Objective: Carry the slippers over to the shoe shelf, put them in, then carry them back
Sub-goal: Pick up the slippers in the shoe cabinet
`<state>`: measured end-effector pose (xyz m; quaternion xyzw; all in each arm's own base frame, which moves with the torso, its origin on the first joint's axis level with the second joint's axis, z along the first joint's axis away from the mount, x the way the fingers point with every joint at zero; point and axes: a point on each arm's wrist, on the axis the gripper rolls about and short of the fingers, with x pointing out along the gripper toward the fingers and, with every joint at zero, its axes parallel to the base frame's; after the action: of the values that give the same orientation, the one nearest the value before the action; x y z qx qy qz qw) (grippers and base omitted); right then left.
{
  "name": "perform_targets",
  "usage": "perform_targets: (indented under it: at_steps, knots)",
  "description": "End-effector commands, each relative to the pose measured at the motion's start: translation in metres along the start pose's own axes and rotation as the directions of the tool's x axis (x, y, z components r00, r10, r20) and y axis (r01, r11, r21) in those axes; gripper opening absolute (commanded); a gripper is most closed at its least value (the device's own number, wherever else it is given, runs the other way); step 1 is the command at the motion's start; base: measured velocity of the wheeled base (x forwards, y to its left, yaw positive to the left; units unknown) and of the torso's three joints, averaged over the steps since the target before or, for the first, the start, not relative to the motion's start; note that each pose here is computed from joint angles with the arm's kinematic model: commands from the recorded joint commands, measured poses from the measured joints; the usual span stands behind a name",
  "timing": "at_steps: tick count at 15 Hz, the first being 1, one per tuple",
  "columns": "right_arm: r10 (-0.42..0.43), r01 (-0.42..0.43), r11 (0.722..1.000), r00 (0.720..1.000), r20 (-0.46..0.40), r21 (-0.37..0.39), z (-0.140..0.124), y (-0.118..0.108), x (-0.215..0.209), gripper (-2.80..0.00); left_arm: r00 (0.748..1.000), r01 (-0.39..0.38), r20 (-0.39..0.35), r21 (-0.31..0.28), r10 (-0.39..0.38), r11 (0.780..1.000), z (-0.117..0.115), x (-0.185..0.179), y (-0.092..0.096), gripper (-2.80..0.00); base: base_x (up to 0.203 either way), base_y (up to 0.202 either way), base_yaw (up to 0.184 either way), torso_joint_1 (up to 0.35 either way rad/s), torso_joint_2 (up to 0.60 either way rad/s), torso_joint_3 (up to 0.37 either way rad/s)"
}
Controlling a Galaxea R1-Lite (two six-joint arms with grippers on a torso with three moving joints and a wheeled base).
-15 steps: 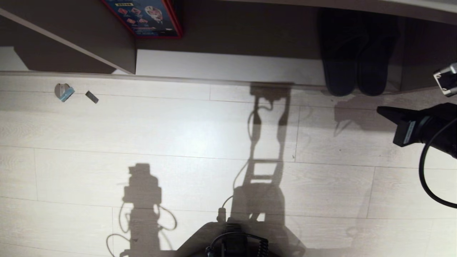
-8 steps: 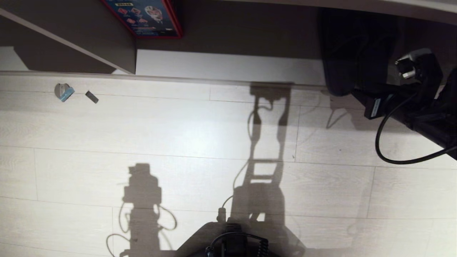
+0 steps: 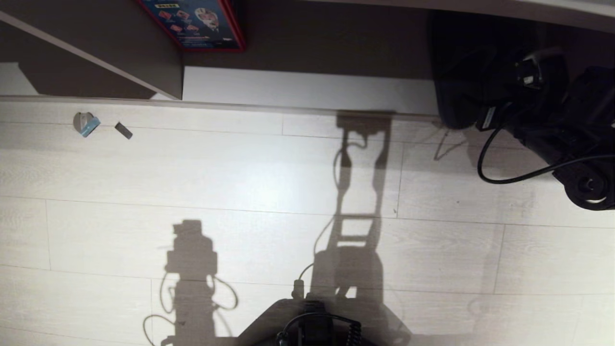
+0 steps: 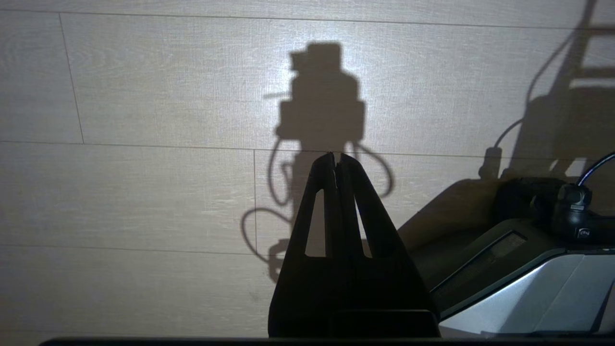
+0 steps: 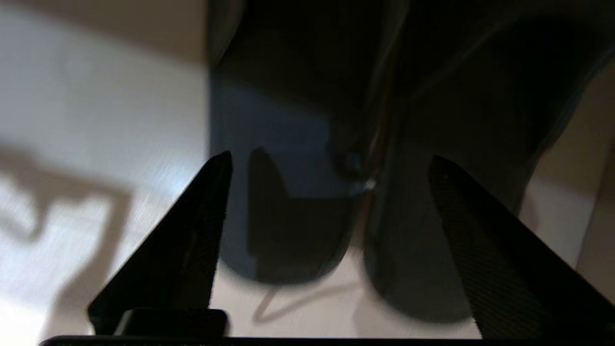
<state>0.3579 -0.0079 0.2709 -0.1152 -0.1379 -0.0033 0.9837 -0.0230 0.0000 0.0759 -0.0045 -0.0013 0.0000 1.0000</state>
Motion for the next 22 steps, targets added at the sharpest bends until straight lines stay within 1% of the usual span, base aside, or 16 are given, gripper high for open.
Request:
perform_targets:
  at_steps: [1,5,7,9,12,16,19,22]
  knots:
    - [-0.015,0.015,1.000,0.999,0.035,-0.005,0.005,-0.004,0.008,0.00,1.000,0.000,-0.001,0.000,0.000,1.000,0.000,0.000,0.000,-2.80,0.000,0.000,0.000,0.000,0.00,0.000]
    - [-0.053,0.054,0.999,0.995,0.084,-0.010,0.009,-0.012,0.024,0.00,1.000,0.000,-0.001,0.000,0.000,1.000,0.000,0.000,0.000,-2.80,0.000,0.000,0.000,0.000,0.00,0.000]
    - [-0.059,0.060,0.998,0.995,0.083,-0.010,0.004,-0.013,0.032,0.00,1.000,0.000,-0.001,0.000,0.000,1.000,0.000,0.000,0.000,-2.80,0.000,0.000,0.000,0.000,0.00,0.000]
    - [-0.068,0.070,0.997,0.993,0.100,-0.011,0.002,-0.016,0.041,0.00,1.000,0.000,-0.001,0.000,0.000,1.000,0.000,0.000,0.000,-2.80,0.000,0.000,0.000,0.000,0.00,0.000]
    - [-0.072,0.071,0.997,0.989,0.129,0.008,0.007,-0.017,0.047,0.00,1.000,0.000,-0.001,0.000,0.000,1.000,0.000,0.000,0.000,-2.80,0.000,0.000,0.000,0.000,0.00,0.000]
    - [-0.078,0.077,0.997,0.985,0.154,0.012,0.002,-0.017,0.061,0.00,1.000,-0.001,-0.001,0.000,0.001,1.000,0.000,0.000,0.000,-2.80,0.000,0.000,0.000,0.000,0.00,0.000]
    - [-0.080,0.079,0.997,0.982,0.170,0.014,0.005,-0.018,0.064,0.00,1.000,0.001,-0.001,0.000,-0.001,1.000,0.000,0.000,0.000,-2.80,0.000,0.000,0.000,0.000,0.00,0.000]
    - [-0.085,0.081,0.996,0.979,0.187,0.033,0.001,-0.018,0.074,0.00,1.000,0.000,-0.001,0.000,0.000,1.000,0.000,0.000,0.000,-2.80,0.000,0.000,0.000,0.000,0.00,0.000]
